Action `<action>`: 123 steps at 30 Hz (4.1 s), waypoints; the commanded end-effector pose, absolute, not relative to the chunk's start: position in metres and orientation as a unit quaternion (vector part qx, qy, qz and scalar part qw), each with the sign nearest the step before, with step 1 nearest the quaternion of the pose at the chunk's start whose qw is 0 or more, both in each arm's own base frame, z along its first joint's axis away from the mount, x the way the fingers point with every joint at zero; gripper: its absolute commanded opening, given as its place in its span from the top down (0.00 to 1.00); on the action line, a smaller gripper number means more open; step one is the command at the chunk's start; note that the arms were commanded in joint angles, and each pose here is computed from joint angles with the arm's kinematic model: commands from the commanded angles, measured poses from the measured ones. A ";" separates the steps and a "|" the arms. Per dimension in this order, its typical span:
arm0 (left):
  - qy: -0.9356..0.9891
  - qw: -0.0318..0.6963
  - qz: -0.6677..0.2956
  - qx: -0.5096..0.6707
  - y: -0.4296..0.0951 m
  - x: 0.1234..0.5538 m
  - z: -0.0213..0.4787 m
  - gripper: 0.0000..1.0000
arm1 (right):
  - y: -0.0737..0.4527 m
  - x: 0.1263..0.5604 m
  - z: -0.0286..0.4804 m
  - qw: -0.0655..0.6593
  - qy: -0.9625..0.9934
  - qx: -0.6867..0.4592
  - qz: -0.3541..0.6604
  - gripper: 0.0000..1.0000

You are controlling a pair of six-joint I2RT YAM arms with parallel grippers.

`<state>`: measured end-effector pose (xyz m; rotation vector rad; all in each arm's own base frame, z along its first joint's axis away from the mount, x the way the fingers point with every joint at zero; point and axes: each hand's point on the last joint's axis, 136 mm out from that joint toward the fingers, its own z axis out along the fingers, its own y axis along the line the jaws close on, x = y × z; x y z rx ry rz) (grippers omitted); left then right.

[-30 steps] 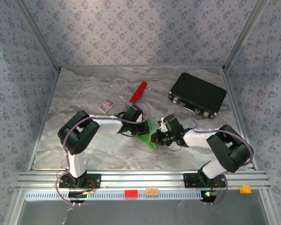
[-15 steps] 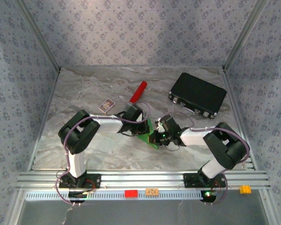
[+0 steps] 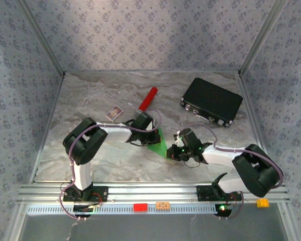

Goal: Fold a paper plane with a square sheet of paper (pick it up from the middle)

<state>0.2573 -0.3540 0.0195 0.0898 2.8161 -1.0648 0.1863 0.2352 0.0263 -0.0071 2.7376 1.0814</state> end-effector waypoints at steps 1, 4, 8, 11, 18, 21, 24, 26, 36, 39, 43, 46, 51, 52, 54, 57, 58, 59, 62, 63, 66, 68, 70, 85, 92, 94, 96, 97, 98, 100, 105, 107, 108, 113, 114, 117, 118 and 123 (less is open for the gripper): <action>0.958 0.046 -0.284 0.010 -0.324 0.252 -0.020 0.97 | 0.234 0.185 0.041 0.099 0.927 -0.017 0.362 0.96; 0.957 0.045 -0.286 0.011 -0.325 0.252 -0.020 0.97 | 0.240 0.187 0.048 0.099 0.925 -0.037 0.365 0.96; 0.957 0.044 -0.288 0.012 -0.325 0.251 -0.020 0.97 | 0.242 0.184 0.036 0.080 0.931 -0.045 0.354 0.97; 0.957 0.044 -0.288 0.013 -0.326 0.251 -0.020 0.97 | 0.236 0.178 0.019 0.062 0.940 -0.035 0.332 0.98; 0.957 0.043 -0.287 0.015 -0.325 0.251 -0.021 0.97 | 0.212 0.159 -0.005 0.048 0.946 0.014 0.319 0.98; 0.957 0.043 -0.285 0.017 -0.325 0.251 -0.022 0.97 | 0.207 0.155 -0.005 0.050 0.940 0.035 0.337 0.98; 0.958 0.042 -0.284 0.018 -0.324 0.251 -0.023 0.98 | 0.202 0.149 -0.006 0.040 0.933 0.053 0.354 0.98; 0.957 0.042 -0.286 0.018 -0.324 0.251 -0.023 0.97 | 0.200 0.146 -0.004 0.038 0.929 0.059 0.363 0.98; 0.954 0.042 -0.296 0.030 -0.328 0.250 -0.018 0.97 | 0.210 0.173 0.052 0.095 0.914 0.023 0.394 0.97; 0.954 0.041 -0.296 0.031 -0.328 0.249 -0.019 0.97 | 0.223 0.184 0.054 0.087 0.913 0.008 0.399 0.97; 0.953 0.042 -0.297 0.030 -0.329 0.250 -0.018 0.97 | 0.243 0.203 0.053 0.085 0.912 -0.006 0.402 0.97; 0.953 0.040 -0.298 0.030 -0.329 0.250 -0.019 0.98 | 0.252 0.215 0.048 0.083 0.915 -0.010 0.394 0.97; 0.952 0.040 -0.302 0.032 -0.331 0.250 -0.018 0.97 | 0.259 0.228 0.037 0.078 0.919 -0.004 0.387 0.97; 0.951 0.041 -0.303 0.032 -0.332 0.250 -0.017 0.97 | 0.258 0.231 0.033 0.078 0.922 0.001 0.380 0.97; 0.951 0.041 -0.306 0.034 -0.332 0.250 -0.017 0.97 | 0.254 0.232 0.024 0.072 0.926 0.010 0.371 0.97; 0.949 0.043 -0.310 0.036 -0.334 0.251 -0.015 0.97 | 0.242 0.224 0.005 0.052 0.938 0.024 0.341 0.98; 0.948 0.044 -0.312 0.039 -0.335 0.251 -0.013 0.97 | 0.236 0.217 -0.003 0.042 0.944 0.031 0.327 0.99; 0.948 0.046 -0.314 0.039 -0.335 0.252 -0.011 0.97 | 0.231 0.211 -0.009 0.036 0.946 0.037 0.321 1.00; 0.944 0.057 -0.323 0.048 -0.340 0.256 0.000 0.95 | 0.222 0.190 -0.025 0.013 0.944 0.069 0.321 1.00; 0.942 0.061 -0.327 0.051 -0.342 0.259 0.007 0.94 | 0.222 0.185 -0.028 0.009 0.941 0.077 0.329 1.00; 0.934 0.082 -0.344 0.060 -0.350 0.266 0.031 0.90 | 0.225 0.175 -0.028 0.006 0.935 0.091 0.342 1.00; 0.930 0.093 -0.351 0.061 -0.352 0.268 0.045 0.89 | 0.227 0.174 -0.025 0.010 0.935 0.096 0.342 1.00; 0.929 0.099 -0.352 0.055 -0.351 0.268 0.053 0.88 | 0.228 0.175 -0.023 0.015 0.933 0.111 0.342 1.00; 0.929 0.064 -0.363 0.032 -0.360 0.236 0.029 0.93 | 0.228 0.175 -0.026 0.023 0.929 0.145 0.339 1.00; 0.940 0.069 -0.333 0.006 -0.348 0.249 0.008 0.95 | 0.220 0.165 -0.037 0.012 0.939 0.133 0.317 1.00; 0.942 0.071 -0.327 0.001 -0.343 0.252 0.004 0.95 | 0.217 0.162 -0.040 0.010 0.941 0.130 0.313 1.00; 0.944 0.077 -0.320 -0.002 -0.338 0.257 0.002 0.95 | 0.215 0.159 -0.042 0.007 0.944 0.125 0.307 1.00; 0.946 0.079 -0.316 -0.004 -0.336 0.260 0.001 0.95 | 0.215 0.157 -0.043 0.006 0.945 0.121 0.305 1.00; 0.946 0.081 -0.315 -0.004 -0.334 0.263 0.002 0.95 | 0.214 0.157 -0.043 0.007 0.946 0.118 0.303 1.00; 0.946 0.084 -0.314 -0.007 -0.330 0.269 0.003 0.95 | 0.213 0.156 -0.042 0.007 0.946 0.115 0.302 1.00; 0.944 0.091 -0.317 -0.008 -0.326 0.281 0.008 0.95 | 0.212 0.154 -0.042 0.006 0.948 0.104 0.299 1.00; 0.943 0.093 -0.318 -0.009 -0.324 0.285 0.010 0.95 | 0.211 0.152 -0.042 0.004 0.950 0.099 0.298 1.00; 0.943 0.092 -0.318 -0.010 -0.324 0.285 0.010 0.95 | 0.211 0.151 -0.042 0.003 0.950 0.098 0.297 1.00; 0.946 0.093 -0.310 -0.015 -0.317 0.287 0.005 0.95 | 0.205 0.142 -0.042 -0.006 0.953 0.085 0.291 1.00; 0.946 0.094 -0.309 -0.015 -0.317 0.287 0.005 0.95 | 0.204 0.140 -0.042 -0.008 0.954 0.082 0.289 1.00; 0.947 0.095 -0.308 -0.017 -0.313 0.290 0.004 0.95 | 0.199 0.136 -0.043 -0.012 0.956 0.077 0.283 1.00; 0.947 0.097 -0.306 -0.019 -0.311 0.292 0.003 0.95 | 0.198 0.135 -0.043 -0.013 0.956 0.076 0.283 1.00; 0.949 0.098 -0.300 -0.023 -0.306 0.297 0.001 0.95 | 0.194 0.133 -0.044 -0.014 0.956 0.078 0.282 1.00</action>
